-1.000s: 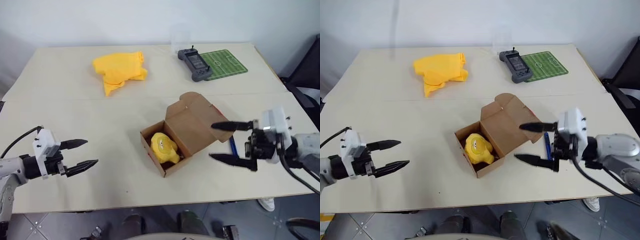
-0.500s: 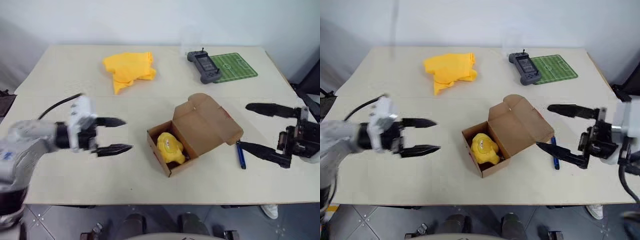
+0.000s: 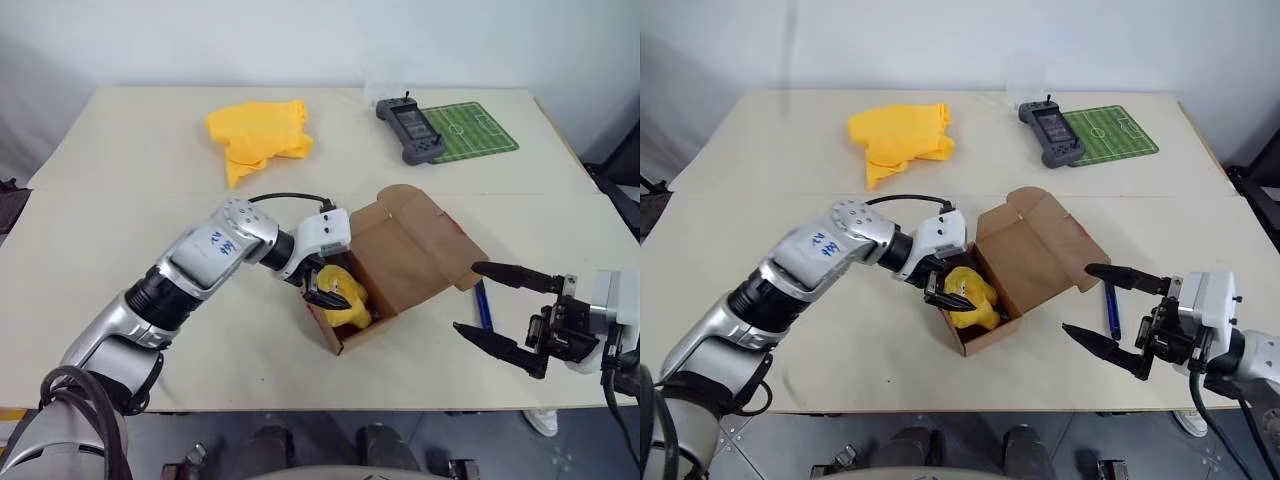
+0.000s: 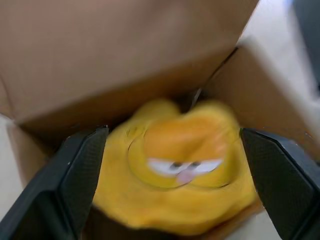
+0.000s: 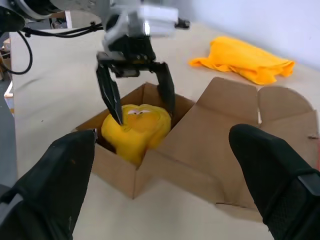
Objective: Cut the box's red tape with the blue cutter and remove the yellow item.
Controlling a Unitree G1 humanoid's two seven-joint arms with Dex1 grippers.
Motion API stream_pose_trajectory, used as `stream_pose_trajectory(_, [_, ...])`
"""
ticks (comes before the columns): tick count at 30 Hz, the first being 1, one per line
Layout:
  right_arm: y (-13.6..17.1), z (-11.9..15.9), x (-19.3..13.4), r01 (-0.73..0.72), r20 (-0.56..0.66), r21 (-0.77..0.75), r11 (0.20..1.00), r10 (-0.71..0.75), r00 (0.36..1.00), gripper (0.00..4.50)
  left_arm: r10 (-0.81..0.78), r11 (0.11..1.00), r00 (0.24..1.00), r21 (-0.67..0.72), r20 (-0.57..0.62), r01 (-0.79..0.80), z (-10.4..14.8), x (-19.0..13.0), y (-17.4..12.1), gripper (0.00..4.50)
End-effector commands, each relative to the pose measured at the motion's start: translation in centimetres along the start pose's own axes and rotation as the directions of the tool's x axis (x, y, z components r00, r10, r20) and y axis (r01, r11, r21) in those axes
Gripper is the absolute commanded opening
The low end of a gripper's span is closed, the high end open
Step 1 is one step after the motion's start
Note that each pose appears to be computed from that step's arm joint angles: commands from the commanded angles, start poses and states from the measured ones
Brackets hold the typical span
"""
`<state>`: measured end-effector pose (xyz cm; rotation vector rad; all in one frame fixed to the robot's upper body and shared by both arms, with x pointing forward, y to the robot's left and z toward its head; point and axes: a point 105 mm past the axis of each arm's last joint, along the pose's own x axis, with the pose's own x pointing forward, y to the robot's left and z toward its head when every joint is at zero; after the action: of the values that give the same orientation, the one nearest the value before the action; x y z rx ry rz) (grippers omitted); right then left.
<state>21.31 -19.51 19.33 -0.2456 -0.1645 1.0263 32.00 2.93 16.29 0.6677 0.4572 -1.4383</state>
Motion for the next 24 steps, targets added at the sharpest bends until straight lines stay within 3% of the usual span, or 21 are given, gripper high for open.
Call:
stream_pose_trajectory(1, [0.2,0.2,0.5,-0.001,0.023,-0.029,1.000,0.001,1.000,4.50,0.002,0.993,0.999,0.116,-0.043,0.003,1.0,0.4,0.4,4.48])
stream_pose_trajectory(6, [0.2,-0.5,0.8,0.019,0.038,-0.028,0.999,-0.018,0.999,4.50,-0.003,0.990,0.998,0.142,-0.060,0.011,1.0,1.3,0.6,4.48])
stream_pose_trajectory(9, [0.2,-0.4,0.8,0.020,0.041,-0.021,1.000,-0.019,0.999,4.50,-0.047,0.988,0.997,0.142,-0.069,0.056,0.7,1.5,-0.2,3.95])
stream_pose_trajectory(16, [0.0,-0.2,0.5,0.019,0.030,-0.015,1.000,-0.018,0.999,4.50,-0.025,0.990,1.000,0.139,-0.015,0.027,1.1,0.7,0.7,1.87])
stream_pose_trajectory(21, [0.0,-0.1,0.8,0.023,0.047,-0.010,1.000,-0.022,0.999,4.50,-0.035,0.995,0.975,0.097,0.222,0.013,4.6,-0.7,1.5,0.28])
stream_pose_trajectory(22, [0.0,-0.1,0.9,0.024,0.050,-0.009,1.000,-0.023,0.998,4.50,-0.055,0.996,0.960,0.084,0.275,0.032,5.4,-1.2,1.4,0.05])
stream_pose_trajectory(24, [0.0,-0.1,1.0,0.027,0.057,-0.009,1.000,-0.026,0.998,4.50,-0.086,0.995,0.931,0.083,0.356,0.060,6.4,-2.4,1.2,0.05])
